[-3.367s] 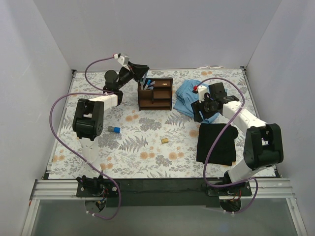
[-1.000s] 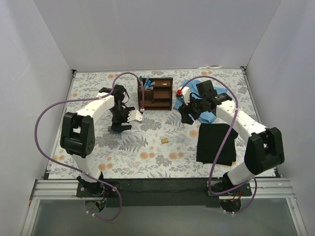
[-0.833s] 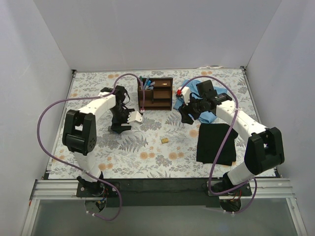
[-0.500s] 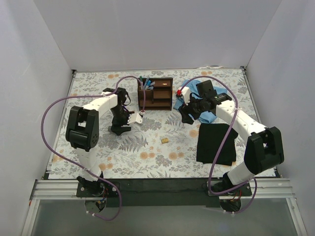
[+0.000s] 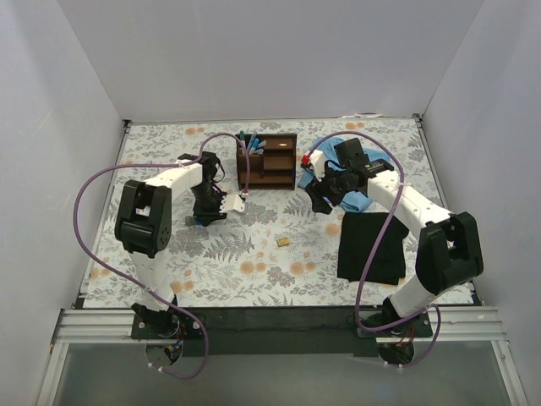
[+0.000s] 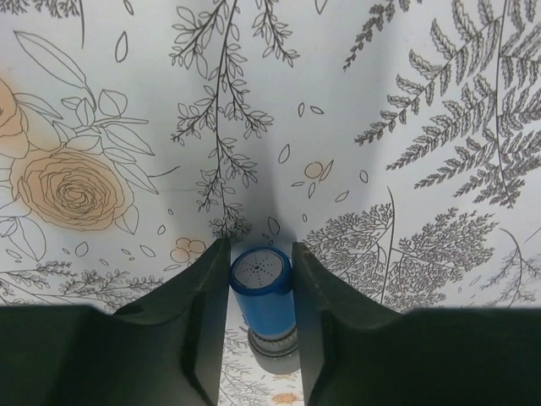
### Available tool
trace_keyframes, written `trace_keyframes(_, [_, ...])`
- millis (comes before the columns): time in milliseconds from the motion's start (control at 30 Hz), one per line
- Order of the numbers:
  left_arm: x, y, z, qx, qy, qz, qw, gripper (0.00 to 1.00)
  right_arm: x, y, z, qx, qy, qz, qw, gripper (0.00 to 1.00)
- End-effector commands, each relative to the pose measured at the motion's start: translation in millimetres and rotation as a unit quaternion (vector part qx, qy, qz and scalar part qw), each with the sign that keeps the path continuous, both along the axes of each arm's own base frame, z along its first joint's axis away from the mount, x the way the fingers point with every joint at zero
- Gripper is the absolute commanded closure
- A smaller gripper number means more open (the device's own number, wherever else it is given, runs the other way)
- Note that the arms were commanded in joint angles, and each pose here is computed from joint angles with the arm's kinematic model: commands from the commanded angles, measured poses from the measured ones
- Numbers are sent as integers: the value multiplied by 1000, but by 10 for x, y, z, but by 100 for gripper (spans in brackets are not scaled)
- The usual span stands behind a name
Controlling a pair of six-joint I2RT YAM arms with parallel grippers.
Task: Sort the stationery into containers
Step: Pick up the stationery from the center of the board, then place the stationery in the storage box.
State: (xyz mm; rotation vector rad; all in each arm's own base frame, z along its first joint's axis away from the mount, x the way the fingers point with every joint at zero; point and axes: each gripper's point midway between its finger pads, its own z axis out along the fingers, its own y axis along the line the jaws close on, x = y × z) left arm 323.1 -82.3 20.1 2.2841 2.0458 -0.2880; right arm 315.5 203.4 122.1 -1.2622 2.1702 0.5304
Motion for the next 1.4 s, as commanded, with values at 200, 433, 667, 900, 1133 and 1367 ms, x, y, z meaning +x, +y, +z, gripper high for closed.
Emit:
trace_keyframes(200, [207,-134,688,-57,-9,67,996,94,176,-2,133,-7,-35,-5,999,29])
trace_keyframes(433, [589,-587,1642,-179,-71,103,976,97,178,-47,125,-19,-36,-12,999,29])
trace_keyframes(667, [661,-1304,2590,-412,-77,123,900,100,253,-204,267,-42,-59,-54,996,29])
trace_keyframes(900, [563,-1649,3270,-617,-109,133,768,100,279,-535,324,-59,-55,-135,988,30])
trace_keyframes(1133, [753,-1920,3256,-722,-218,98,649,100,295,-771,287,-71,-49,-182,980,30])
trace_keyframes(1367, [1091,-2166,3018,-733,-277,80,616,100,276,-793,168,-80,-43,-176,980,30])
